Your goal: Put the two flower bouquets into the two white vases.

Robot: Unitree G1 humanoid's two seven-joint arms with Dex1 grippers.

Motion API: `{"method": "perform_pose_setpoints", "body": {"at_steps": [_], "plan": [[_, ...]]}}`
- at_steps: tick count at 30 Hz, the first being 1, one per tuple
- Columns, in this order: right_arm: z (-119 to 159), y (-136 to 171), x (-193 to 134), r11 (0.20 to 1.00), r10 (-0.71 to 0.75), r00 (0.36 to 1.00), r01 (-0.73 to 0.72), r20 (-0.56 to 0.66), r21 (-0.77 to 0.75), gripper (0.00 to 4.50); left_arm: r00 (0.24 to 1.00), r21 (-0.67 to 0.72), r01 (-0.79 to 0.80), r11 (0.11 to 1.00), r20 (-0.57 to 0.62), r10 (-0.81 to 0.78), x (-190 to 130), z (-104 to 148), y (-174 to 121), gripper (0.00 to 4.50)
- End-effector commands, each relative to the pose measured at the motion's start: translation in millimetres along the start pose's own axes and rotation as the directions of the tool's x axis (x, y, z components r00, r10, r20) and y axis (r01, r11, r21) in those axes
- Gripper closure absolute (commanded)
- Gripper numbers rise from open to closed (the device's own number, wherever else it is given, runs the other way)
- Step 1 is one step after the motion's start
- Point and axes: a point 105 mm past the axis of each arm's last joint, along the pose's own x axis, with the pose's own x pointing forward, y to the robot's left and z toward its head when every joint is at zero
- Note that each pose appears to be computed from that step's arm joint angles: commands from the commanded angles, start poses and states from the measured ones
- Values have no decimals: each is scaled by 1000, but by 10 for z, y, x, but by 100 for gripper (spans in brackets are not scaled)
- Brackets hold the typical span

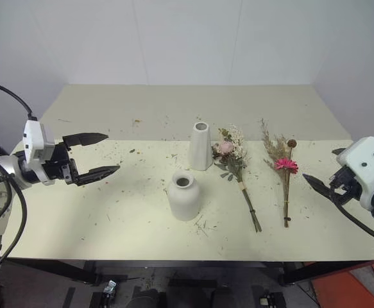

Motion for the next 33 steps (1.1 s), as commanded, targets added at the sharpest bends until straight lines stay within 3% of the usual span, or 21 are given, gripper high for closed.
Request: {"method": "perform_pose_setpoints", "body": {"at_steps": [1, 6, 10, 17, 23, 33], "plan": [[100, -71, -31, 999, -40, 999, 40, 34, -9, 0, 1000, 45, -7, 999, 15, 6, -12, 90, 32, 1], [52, -141, -3, 992, -61, 998, 64, -28, 108, 0, 1000, 43, 0, 999, 18, -1, -4, 94, 21, 1], [70, -72, 18, 999, 3, 1000, -2, -21, 37, 0, 1000, 35, -1, 999, 22, 0, -37, 106, 12, 1], [81, -79, 37, 999, 11, 1000, -10, -17, 47, 0, 1000, 33, -6, 999, 21, 5, -51, 109, 5, 1], [-32, -225, 317, 951, -22, 983, 77, -183, 300, 0, 999, 37, 8, 999, 34, -9, 17, 128, -5, 1], [-163, -46, 821, 805, 31, 937, 183, -348, 564, 0, 989, 68, 106, 992, 92, -112, 244, 286, -68, 1]]}}
